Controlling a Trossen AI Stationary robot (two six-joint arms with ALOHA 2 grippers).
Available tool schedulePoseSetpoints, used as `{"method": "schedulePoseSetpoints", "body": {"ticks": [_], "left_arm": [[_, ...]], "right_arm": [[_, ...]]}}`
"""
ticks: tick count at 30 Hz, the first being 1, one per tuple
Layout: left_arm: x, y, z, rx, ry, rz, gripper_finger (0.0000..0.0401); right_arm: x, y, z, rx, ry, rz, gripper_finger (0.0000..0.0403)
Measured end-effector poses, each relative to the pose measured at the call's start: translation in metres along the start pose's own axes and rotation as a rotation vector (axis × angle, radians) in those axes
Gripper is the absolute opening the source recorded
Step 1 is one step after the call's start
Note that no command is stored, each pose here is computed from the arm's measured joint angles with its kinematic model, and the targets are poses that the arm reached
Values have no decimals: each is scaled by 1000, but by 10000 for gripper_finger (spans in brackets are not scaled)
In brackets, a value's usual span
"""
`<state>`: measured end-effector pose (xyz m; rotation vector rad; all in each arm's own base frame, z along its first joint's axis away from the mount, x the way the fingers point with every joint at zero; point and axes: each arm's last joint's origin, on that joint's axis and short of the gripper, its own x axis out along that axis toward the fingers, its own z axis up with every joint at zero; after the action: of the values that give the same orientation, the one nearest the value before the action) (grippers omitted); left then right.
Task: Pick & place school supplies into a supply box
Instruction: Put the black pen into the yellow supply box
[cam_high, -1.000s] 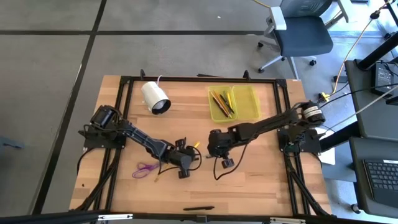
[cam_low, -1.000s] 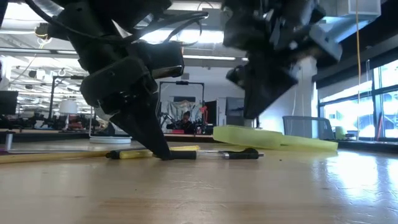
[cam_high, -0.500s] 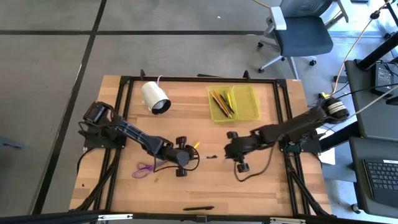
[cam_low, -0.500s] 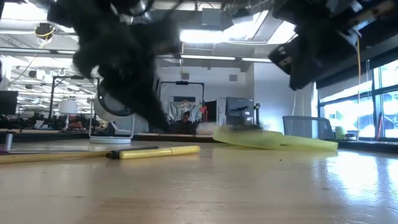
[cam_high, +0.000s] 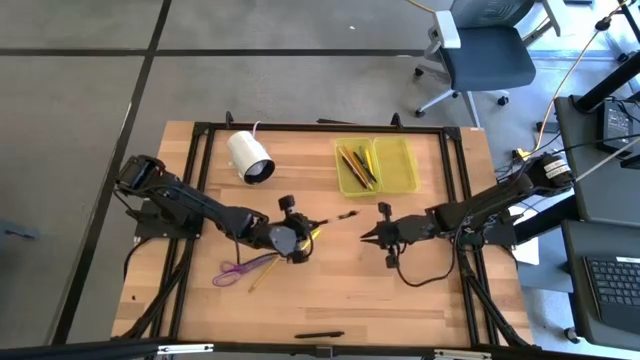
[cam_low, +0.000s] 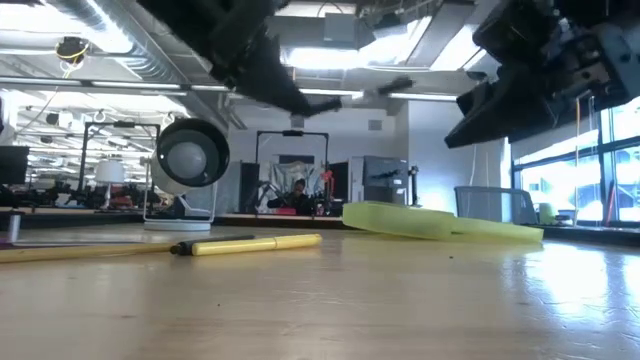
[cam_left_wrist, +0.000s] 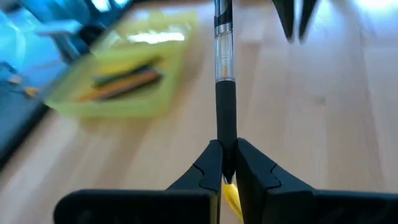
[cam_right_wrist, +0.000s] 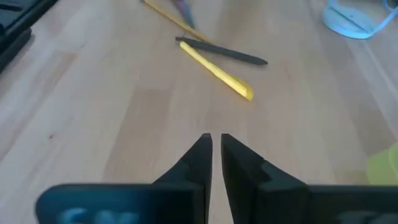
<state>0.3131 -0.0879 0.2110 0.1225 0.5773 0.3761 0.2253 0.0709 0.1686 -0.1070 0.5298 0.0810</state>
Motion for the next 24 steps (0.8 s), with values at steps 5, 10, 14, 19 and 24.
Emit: {"method": "schedulePoseSetpoints", "body": {"ticks": [5,10,14,19,24], "left_arm": [[1,3,10,4,-73,-11,14],[5,6,12,2,-82,-15,14],[4,4,18,10,-136,-59,15],[2,2,25,15,-196,-112,16],[2,2,27,30,-215,-121,16]], "right_arm": [[-2,-1,2,-47,-171,-1,64],[-5,-6,12,-44,-305,-74,142],[-6,-16,16,19,-341,-222,203],[-8,-19,23,8,-407,-207,241],[-12,-17,33,-28,-521,-142,245]]}}
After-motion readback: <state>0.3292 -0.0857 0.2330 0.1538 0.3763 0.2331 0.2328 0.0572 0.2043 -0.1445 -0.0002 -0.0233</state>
